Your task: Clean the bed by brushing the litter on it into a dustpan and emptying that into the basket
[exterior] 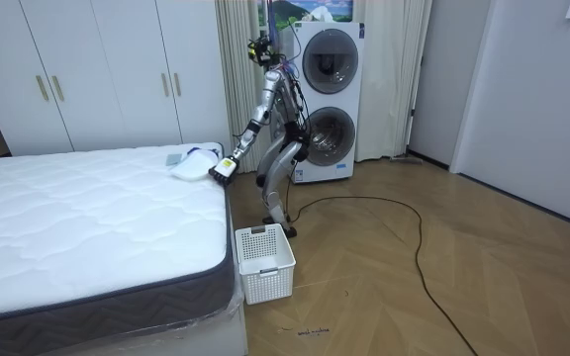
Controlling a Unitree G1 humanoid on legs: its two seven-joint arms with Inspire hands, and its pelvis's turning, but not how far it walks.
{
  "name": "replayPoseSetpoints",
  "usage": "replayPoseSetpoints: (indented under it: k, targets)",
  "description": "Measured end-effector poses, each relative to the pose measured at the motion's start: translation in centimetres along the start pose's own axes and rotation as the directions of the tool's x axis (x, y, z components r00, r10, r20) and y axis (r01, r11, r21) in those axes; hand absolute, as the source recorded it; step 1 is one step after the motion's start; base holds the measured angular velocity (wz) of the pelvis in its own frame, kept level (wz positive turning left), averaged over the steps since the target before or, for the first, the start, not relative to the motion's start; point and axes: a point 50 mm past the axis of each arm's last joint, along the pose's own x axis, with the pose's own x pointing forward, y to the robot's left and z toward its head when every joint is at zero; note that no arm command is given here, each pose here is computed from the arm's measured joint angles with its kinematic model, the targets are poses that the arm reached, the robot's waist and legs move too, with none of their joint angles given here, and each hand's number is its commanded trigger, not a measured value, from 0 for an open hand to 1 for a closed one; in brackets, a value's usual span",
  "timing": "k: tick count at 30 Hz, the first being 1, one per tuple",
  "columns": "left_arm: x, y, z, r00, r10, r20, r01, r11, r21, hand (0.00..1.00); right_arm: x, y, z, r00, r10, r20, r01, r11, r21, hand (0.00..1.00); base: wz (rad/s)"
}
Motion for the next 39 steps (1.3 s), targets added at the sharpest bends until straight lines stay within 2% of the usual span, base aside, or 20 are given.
replayPoseSetpoints:
  k: [7, 11, 14, 22, 31, 34, 39]
  targets:
    - [0.0, 0.2, -0.3, 1.000, 0.006, 0.006, -0.006, 1.000, 0.030, 1.00, 0.0, 0.0, -0.2, 1.000, -0.011, 0.000, 0.011, 1.000, 0.002, 0.00, 0.01]
    - [0.1, 0.5, -0.3, 0.999, 0.017, 0.027, -0.020, 0.995, 0.101, 1.00, 0.0, -0.2, -0.5, 0.999, -0.033, -0.013, 0.033, 0.999, 0.006, 0.00, 0.01]
    - [0.2, 1.0, -0.3, 0.997, 0.052, 0.052, -0.059, 0.987, 0.150, 1.00, 0.1, -0.3, -0.2, 0.999, -0.040, 0.001, 0.040, 0.999, 0.007, 0.00, 0.02]
    - [0.3, 2.1, -0.1, 0.985, 0.147, 0.095, -0.163, 0.968, 0.193, 1.00, 0.2, -0.7, 0.8, 0.998, -0.047, 0.042, 0.046, 0.999, 0.017, 0.00, 0.01]
    - [0.4, 3.3, 0.6, 0.952, 0.224, 0.211, -0.281, 0.913, 0.296, 1.00, 0.2, -1.2, 1.8, 0.993, -0.073, 0.095, 0.064, 0.993, 0.103, 0.00, 0.03]
    - [0.4, 3.7, 0.9, 0.933, 0.241, 0.266, -0.324, 0.886, 0.331, 1.00, 0.3, -1.6, 2.1, 0.992, -0.086, 0.089, 0.071, 0.984, 0.165, 0.00, 0.06]
    - [0.2, 4.0, 1.8, 0.886, 0.257, 0.386, -0.411, 0.821, 0.397, 1.00, 0.4, -2.4, 2.8, 0.990, -0.112, 0.081, 0.073, 0.923, 0.377, 0.00, 0.05]
